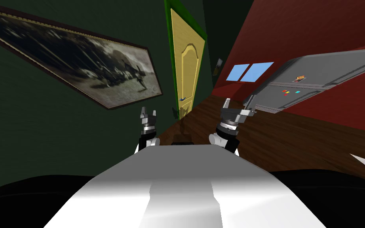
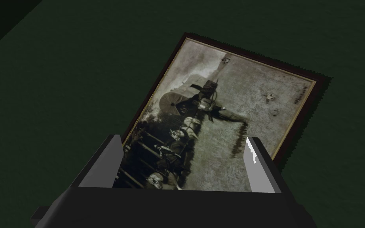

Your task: Pull the door open

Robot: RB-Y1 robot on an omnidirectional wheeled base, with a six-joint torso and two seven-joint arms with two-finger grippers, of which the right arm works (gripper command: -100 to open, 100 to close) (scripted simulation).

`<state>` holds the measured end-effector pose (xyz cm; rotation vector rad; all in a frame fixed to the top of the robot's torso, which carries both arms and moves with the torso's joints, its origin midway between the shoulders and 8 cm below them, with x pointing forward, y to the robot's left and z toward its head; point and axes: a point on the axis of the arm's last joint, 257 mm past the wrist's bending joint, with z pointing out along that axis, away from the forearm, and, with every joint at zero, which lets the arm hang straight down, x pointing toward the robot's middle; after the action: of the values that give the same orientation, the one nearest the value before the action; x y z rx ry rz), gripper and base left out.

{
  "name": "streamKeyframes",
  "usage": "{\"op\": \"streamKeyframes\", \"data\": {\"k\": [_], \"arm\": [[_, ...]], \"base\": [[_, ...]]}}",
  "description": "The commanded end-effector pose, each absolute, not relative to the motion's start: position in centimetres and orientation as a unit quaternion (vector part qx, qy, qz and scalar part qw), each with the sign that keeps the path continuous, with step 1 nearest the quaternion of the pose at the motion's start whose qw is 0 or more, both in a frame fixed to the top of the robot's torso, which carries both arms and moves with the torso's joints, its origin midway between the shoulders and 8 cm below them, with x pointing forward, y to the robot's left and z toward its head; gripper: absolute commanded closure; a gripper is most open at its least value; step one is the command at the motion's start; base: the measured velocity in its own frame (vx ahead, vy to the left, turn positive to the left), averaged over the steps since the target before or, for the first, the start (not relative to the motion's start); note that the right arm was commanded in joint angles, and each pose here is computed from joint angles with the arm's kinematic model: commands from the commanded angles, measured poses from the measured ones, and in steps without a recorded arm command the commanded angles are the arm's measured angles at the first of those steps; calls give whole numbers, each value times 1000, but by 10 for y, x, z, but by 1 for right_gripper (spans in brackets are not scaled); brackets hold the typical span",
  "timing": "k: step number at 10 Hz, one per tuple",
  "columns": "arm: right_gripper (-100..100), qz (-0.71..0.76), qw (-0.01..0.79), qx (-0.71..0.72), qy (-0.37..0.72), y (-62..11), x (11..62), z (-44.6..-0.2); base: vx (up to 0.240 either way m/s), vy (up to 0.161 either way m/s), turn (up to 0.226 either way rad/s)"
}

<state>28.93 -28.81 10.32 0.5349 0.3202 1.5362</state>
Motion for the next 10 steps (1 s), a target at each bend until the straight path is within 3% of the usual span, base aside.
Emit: {"op": "streamKeyframes", "data": {"k": [1, 10], "arm": [[-100, 686, 669, 243, 154, -286, 300, 93], [-100, 693, 636, 271, 206, -274, 345, 38]], "base": [[62, -9, 113], [95, -22, 85]]}}
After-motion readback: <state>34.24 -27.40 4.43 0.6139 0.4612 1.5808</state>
